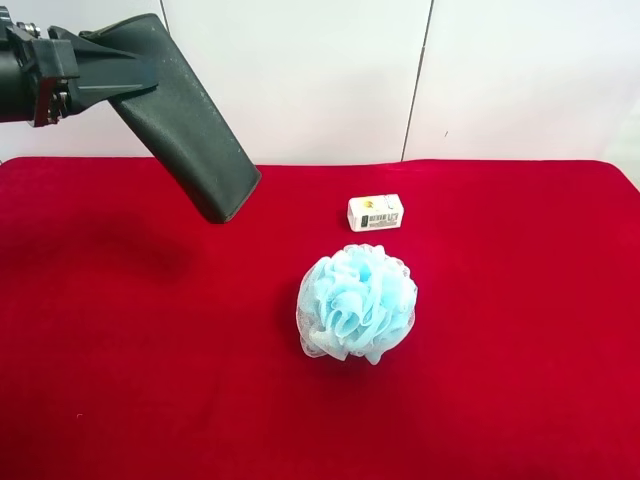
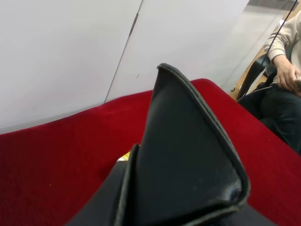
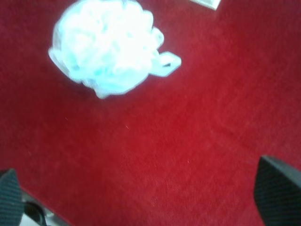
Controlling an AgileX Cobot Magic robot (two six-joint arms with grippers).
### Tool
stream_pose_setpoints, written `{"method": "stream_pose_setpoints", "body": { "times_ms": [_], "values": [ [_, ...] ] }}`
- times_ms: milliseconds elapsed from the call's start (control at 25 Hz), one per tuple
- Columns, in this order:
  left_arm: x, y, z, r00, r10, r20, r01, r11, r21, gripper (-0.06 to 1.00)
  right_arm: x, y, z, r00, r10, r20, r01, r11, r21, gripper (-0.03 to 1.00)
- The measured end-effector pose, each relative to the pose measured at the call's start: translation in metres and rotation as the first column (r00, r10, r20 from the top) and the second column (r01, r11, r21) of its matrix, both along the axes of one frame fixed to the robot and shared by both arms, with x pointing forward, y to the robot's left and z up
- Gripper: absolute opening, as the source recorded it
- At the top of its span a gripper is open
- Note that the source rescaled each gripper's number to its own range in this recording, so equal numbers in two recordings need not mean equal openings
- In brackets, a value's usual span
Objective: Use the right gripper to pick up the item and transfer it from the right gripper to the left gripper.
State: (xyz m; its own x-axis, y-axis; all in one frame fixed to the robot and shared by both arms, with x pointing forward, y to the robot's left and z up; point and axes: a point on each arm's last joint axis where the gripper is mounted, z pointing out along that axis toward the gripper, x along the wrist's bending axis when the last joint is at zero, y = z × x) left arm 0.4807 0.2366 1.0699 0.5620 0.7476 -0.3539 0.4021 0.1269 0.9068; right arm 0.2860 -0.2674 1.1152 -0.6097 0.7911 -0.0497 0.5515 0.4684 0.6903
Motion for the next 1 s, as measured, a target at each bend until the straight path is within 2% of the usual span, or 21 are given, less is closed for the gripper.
{"method": "stream_pose_setpoints", "body": {
  "times_ms": [160, 280, 440, 640, 1000],
  "values": [
    [0.0, 0.0, 0.0, 1.0, 0.005, -0.001, -0.005, 1.0, 0.003, 0.01, -0.026, -0.03, -0.038, 0.999, 0.005, 0.044, -0.008, 0.998, 0.06, 0.94],
    [0.0, 0.0, 0.0, 1.0, 0.006, -0.001, -0.006, 1.0, 0.002, 0.01, -0.042, -0.046, -0.059, 0.995, 0.012, 0.101, -0.027, 0.988, 0.15, 0.94],
    [0.0, 0.0, 0.0, 1.0, 0.006, -0.002, -0.006, 1.0, 0.002, 0.01, -0.049, -0.048, -0.065, 0.989, 0.042, 0.139, -0.074, 0.969, 0.236, 0.94],
    [0.001, 0.002, -0.001, 1.0, 0.025, -0.004, -0.025, 1.0, 0.011, 0.01, -0.046, -0.04, -0.068, 0.979, 0.083, 0.187, -0.129, 0.959, 0.251, 0.94],
    [0.003, 0.009, -0.011, 0.991, 0.102, -0.085, -0.095, 0.991, 0.093, 0.01, -0.046, -0.039, -0.068, 0.975, 0.095, 0.2, -0.144, 0.957, 0.25, 0.93]
  ]
}}
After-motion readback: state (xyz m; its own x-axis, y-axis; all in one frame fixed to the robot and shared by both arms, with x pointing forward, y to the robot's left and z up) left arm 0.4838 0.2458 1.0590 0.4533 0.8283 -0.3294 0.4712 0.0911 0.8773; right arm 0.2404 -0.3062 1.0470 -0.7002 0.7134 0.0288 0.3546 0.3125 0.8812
